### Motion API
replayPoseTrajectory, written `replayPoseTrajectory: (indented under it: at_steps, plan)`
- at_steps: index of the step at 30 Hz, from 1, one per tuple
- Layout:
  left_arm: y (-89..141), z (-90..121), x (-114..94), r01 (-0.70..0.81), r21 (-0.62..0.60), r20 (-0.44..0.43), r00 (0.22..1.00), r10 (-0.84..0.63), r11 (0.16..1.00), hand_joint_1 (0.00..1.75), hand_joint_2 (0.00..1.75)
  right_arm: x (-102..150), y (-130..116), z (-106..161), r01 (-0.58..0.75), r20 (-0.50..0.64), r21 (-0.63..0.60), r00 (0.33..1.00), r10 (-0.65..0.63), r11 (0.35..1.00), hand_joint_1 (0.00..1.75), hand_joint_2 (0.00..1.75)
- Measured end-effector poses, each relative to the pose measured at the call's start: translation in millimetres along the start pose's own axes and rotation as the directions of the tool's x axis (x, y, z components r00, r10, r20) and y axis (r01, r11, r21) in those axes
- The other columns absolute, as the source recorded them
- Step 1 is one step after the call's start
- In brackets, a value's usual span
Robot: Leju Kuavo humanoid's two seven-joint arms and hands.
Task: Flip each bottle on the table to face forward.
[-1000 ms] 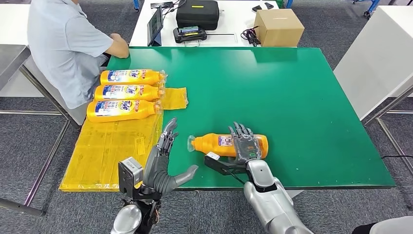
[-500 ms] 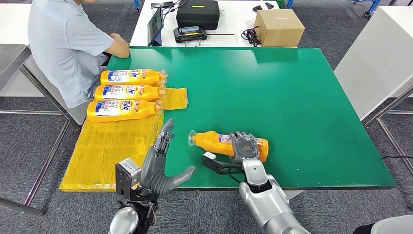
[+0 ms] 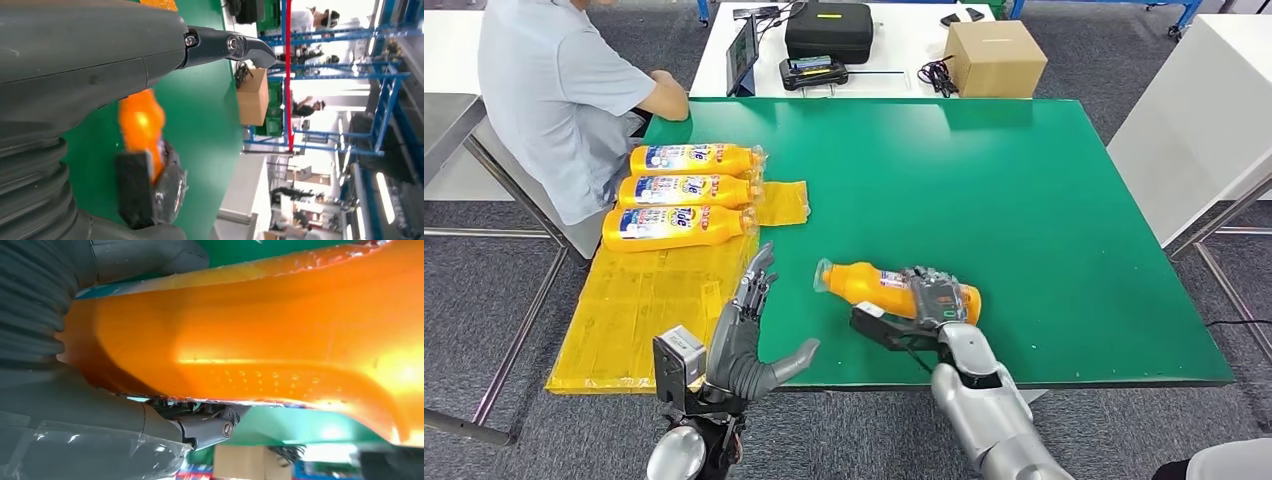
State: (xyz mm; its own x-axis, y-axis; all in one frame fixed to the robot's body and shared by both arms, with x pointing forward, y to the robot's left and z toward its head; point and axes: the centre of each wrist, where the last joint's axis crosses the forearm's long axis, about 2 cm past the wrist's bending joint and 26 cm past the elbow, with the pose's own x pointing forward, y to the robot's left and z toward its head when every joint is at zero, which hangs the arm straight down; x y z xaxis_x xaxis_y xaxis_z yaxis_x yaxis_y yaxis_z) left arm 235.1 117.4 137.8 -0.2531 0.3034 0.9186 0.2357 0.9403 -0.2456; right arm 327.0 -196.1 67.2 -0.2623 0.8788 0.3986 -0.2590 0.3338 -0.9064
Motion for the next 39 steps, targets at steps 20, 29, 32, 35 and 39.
replayPoseTrajectory:
  at_steps: [20, 29, 32, 35, 39]
  plan:
    - [10.6, 19.0, -36.2, -0.353, 0.395, -0.121, 0.895, 0.429, 0.848, 0.00, 1.75, 59.5, -14.0, 28.8, 0.426, 0.369, -0.258, 0.873, -0.319, 0.867, 1.75, 1.75]
    - [2.6, 18.7, -43.7, -0.502, 0.380, -0.142, 0.798, 0.586, 0.777, 0.00, 1.75, 67.7, -2.8, 30.5, 0.520, 0.437, -0.241, 0.812, -0.386, 0.820, 1.75, 1.75]
    - [0.8, 18.6, -43.4, -0.530, 0.347, -0.149, 0.784, 0.603, 0.774, 0.00, 1.75, 69.7, 3.6, 31.3, 0.535, 0.439, -0.212, 0.800, -0.409, 0.818, 1.75, 1.75]
    - [0.3, 18.3, -43.1, -0.539, 0.323, -0.148, 0.783, 0.604, 0.778, 0.00, 1.75, 71.2, 9.4, 31.8, 0.543, 0.439, -0.175, 0.790, -0.429, 0.821, 1.75, 1.75]
    - [-2.2, 16.8, -42.2, -0.551, 0.291, -0.152, 0.780, 0.607, 0.782, 0.00, 1.75, 73.0, 14.9, 30.5, 0.550, 0.437, -0.131, 0.779, -0.450, 0.825, 1.75, 1.75]
